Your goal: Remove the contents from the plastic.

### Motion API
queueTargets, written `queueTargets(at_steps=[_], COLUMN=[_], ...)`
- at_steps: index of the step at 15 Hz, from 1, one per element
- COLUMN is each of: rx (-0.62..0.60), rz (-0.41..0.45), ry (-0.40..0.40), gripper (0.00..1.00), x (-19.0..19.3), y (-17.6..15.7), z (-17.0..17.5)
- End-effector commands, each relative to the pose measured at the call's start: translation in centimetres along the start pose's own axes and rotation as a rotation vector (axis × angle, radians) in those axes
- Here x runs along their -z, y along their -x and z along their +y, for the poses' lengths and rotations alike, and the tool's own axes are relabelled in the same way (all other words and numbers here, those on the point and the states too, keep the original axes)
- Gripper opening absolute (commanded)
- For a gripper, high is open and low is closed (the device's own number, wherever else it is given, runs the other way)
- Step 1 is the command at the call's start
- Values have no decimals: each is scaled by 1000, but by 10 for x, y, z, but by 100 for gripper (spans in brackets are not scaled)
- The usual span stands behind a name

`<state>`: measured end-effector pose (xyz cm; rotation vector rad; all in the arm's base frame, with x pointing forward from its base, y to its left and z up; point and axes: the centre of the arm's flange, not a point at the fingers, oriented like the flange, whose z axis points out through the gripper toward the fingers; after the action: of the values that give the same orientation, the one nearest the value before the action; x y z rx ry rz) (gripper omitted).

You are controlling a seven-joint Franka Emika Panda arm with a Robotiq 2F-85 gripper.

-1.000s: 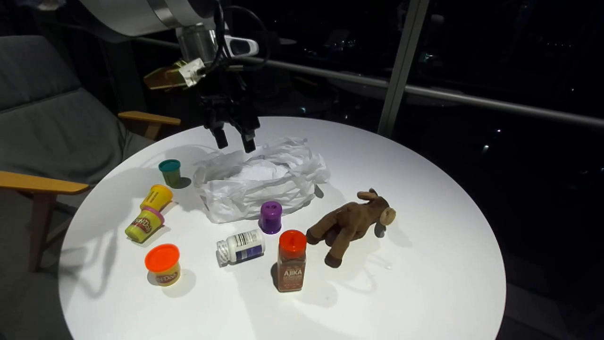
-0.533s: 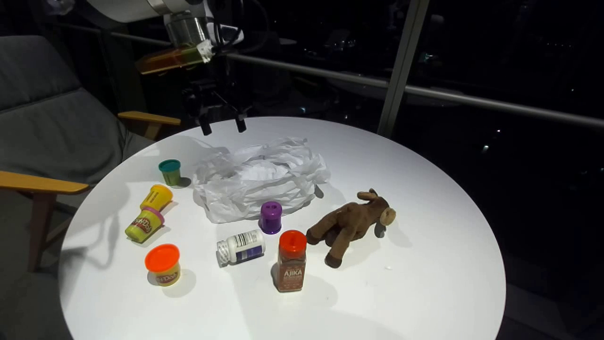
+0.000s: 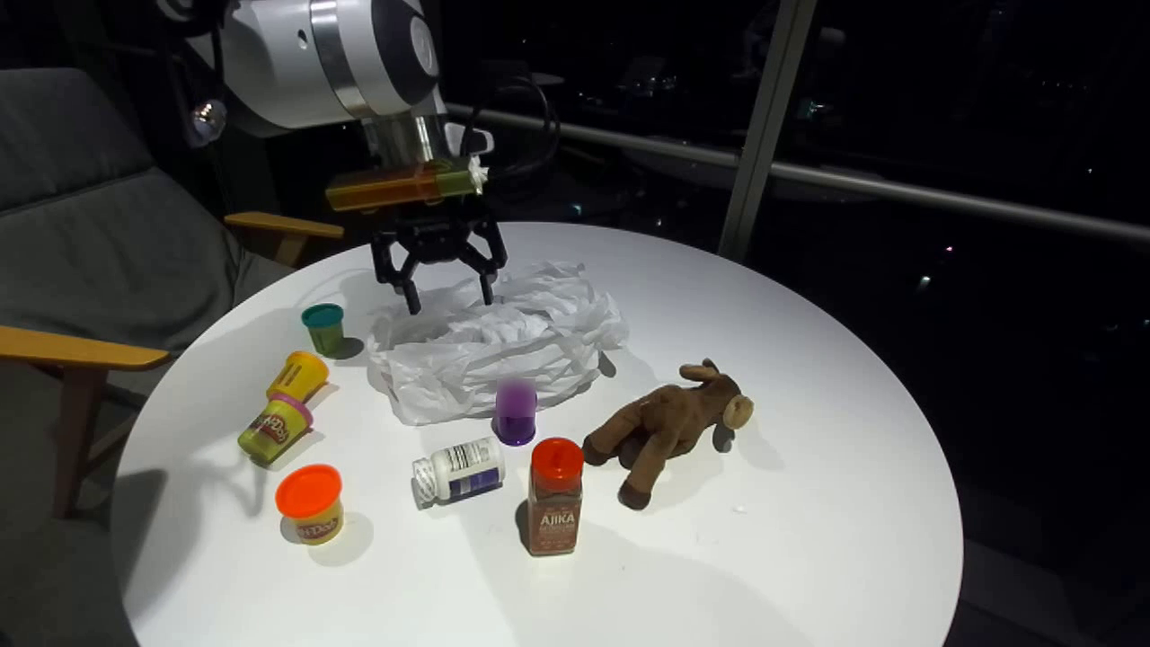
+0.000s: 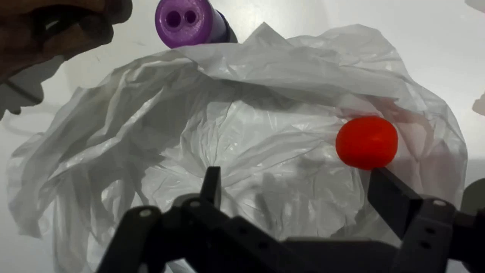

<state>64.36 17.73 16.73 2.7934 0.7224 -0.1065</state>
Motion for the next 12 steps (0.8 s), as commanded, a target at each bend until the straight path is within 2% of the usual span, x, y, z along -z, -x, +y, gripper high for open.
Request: queueTargets(at_steps=[1,6,12], rx=[65,103,110], rz=[23,36,11], ry=[-70,-155,-159], gripper=[100,100,100], x=[-11,-21,-40], y=[3,10,11], z=[3,-13,-27])
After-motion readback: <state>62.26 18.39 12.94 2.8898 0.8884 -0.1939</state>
